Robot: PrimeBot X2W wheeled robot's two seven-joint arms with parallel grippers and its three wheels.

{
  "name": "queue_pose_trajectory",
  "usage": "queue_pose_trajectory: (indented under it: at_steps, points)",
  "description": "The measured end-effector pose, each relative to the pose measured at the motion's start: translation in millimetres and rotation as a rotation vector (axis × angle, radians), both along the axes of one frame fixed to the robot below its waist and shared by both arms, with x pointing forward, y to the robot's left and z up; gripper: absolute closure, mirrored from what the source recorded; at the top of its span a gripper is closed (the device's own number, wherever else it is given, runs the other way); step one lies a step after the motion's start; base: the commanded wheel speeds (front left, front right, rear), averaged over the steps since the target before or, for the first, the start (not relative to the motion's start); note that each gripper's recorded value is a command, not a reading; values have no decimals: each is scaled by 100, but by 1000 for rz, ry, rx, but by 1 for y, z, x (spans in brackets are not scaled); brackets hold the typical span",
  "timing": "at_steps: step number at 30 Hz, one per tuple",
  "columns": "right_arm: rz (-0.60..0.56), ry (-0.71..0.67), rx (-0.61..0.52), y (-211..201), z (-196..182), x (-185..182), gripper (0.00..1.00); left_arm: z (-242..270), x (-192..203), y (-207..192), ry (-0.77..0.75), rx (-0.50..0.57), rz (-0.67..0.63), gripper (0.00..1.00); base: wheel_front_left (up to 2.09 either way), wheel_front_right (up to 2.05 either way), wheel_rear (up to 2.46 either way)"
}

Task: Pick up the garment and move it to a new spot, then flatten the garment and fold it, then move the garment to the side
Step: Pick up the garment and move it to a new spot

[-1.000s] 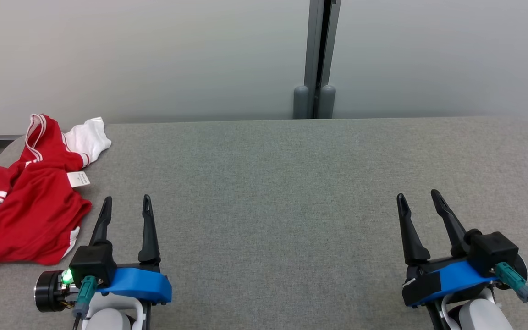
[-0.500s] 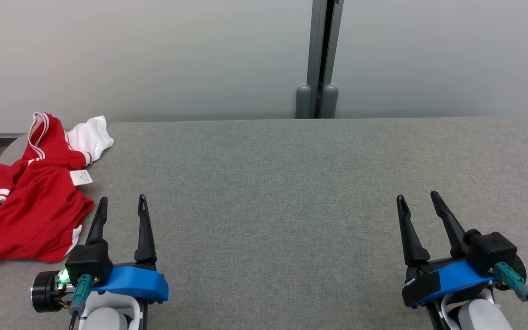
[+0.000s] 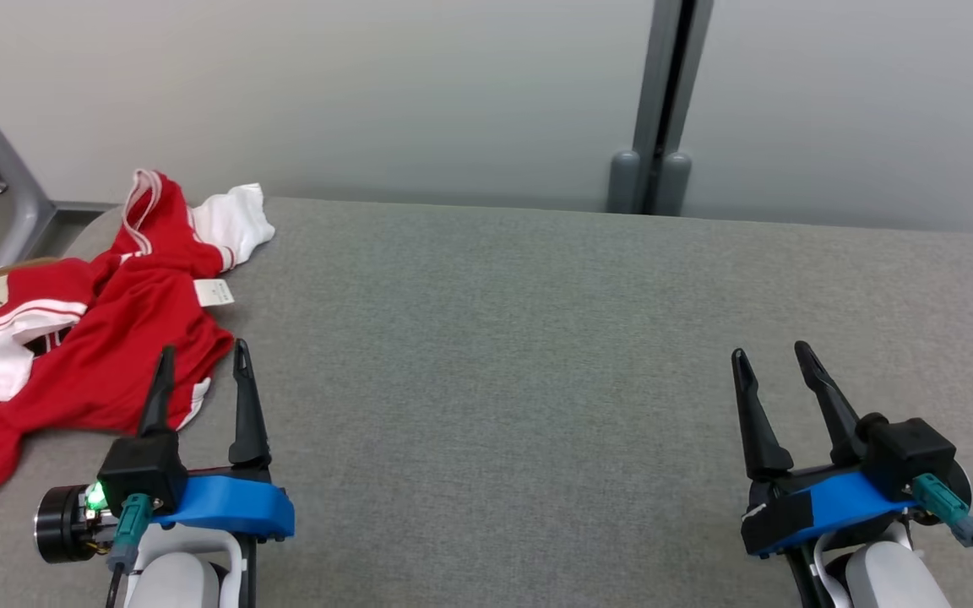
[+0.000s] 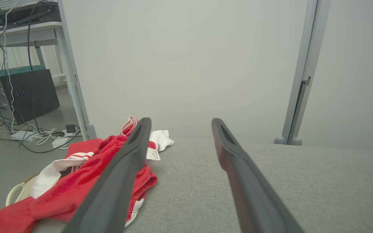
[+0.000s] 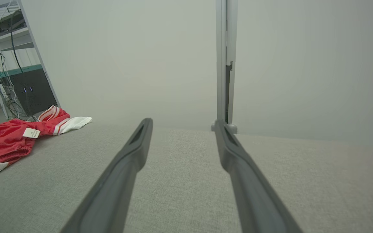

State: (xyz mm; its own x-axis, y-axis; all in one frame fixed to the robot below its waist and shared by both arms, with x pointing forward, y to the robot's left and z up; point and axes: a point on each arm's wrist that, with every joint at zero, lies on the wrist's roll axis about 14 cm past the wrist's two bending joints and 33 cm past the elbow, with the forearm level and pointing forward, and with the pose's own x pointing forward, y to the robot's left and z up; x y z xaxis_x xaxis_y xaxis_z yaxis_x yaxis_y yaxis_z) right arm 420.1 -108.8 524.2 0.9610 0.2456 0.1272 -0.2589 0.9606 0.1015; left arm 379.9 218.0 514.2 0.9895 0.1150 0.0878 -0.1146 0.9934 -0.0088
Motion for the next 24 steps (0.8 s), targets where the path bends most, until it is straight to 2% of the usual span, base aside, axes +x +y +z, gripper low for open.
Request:
queue_pose_trajectory:
  at_steps: [12,24]
  points:
    - [165,3,-3,65,-3,19,0,3,-39,61,-6,2,191,0,0,0,0]
    - [333,21,-6,131,-12,22,0,4,-94,117,-1,9,395,0,0,0,0]
